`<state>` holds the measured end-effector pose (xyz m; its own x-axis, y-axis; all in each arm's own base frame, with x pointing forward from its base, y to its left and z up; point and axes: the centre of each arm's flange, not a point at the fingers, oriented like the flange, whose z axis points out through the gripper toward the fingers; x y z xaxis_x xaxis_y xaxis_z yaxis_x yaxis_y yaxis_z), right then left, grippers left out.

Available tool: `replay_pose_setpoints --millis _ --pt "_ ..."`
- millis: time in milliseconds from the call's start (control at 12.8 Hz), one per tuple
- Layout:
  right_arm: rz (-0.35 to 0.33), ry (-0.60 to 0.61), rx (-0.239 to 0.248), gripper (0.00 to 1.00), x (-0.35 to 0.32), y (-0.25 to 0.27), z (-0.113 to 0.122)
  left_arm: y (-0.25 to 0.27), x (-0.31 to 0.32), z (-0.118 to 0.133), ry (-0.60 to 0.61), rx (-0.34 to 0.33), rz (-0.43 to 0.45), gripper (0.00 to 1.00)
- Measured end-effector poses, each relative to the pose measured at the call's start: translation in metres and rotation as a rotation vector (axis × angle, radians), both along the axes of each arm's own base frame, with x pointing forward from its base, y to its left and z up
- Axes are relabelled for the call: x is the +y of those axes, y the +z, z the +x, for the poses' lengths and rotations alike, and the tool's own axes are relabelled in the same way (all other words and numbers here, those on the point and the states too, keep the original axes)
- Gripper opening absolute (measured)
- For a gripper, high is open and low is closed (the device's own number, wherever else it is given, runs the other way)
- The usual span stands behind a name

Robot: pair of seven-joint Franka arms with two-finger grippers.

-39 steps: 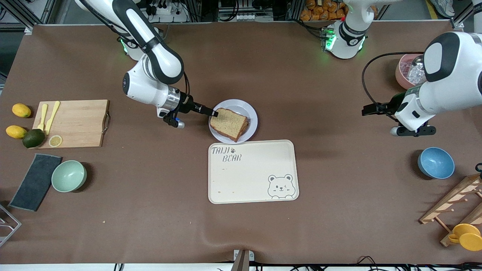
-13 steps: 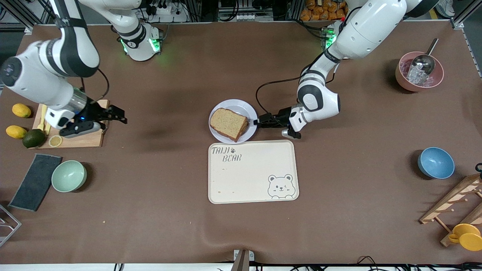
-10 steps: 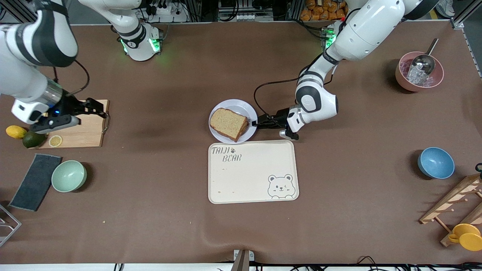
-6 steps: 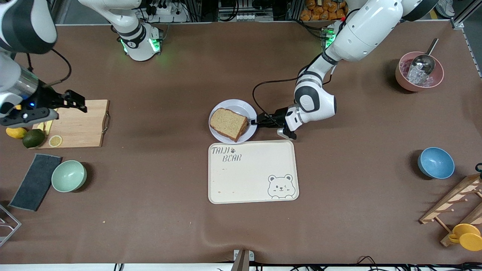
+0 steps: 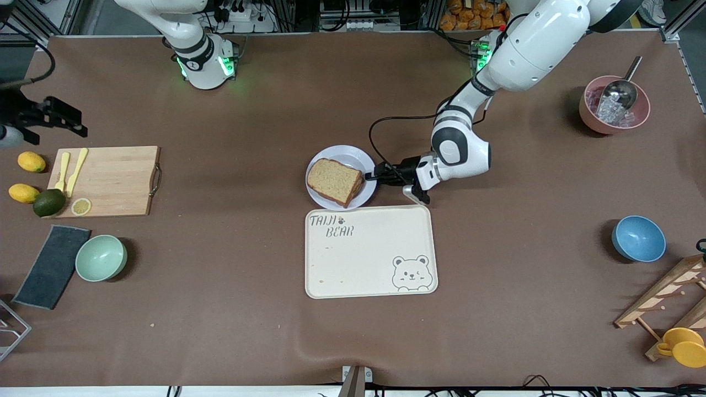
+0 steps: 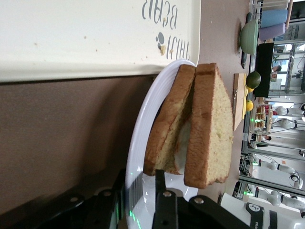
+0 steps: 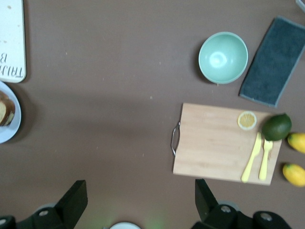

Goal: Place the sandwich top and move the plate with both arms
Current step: 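Slide the plate with the left gripper onto the bear tray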

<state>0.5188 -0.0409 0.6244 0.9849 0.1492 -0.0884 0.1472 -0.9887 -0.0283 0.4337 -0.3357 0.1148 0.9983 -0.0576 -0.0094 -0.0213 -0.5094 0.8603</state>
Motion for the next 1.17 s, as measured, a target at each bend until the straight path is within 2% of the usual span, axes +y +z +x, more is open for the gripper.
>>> replay_pose_setpoints --millis 156,234,312,390,468,623,857,1169 --pt "-0.007 -0.015 0.024 1.0 -0.002 0.008 -0.005 -0.005 0.002 -0.001 -0.012 -0.014 -0.001 0.22" --pt "-0.011 -0.053 0.036 1.0 -0.002 0.008 -0.007 -0.006 0.002 -0.001 -0.017 -0.019 -0.007 0.16" --pt "-0.017 -0.119 0.044 1.0 -0.001 0.008 -0.008 -0.006 0.002 -0.001 -0.019 -0.023 -0.01 0.16" --pt "-0.021 -0.184 0.05 1.0 0.0 0.009 -0.008 -0.005 0.001 -0.001 -0.013 -0.017 -0.027 0.09" --pt "-0.02 -0.224 0.051 1.0 0.001 0.009 -0.008 -0.005 0.001 -0.001 -0.012 -0.022 -0.049 0.07" --pt "-0.017 -0.246 0.045 1.0 0.003 0.012 -0.008 -0.005 0.001 -0.002 -0.025 -0.047 -0.087 0.07" --pt "-0.016 -0.242 0.006 1.0 0.008 0.03 -0.007 -0.012 0.006 -0.001 -0.05 -0.088 -0.142 0.07" --pt "-0.015 -0.249 -0.019 1.0 0.009 0.037 -0.006 -0.013 0.016 0.004 -0.033 -0.075 -0.187 0.05"
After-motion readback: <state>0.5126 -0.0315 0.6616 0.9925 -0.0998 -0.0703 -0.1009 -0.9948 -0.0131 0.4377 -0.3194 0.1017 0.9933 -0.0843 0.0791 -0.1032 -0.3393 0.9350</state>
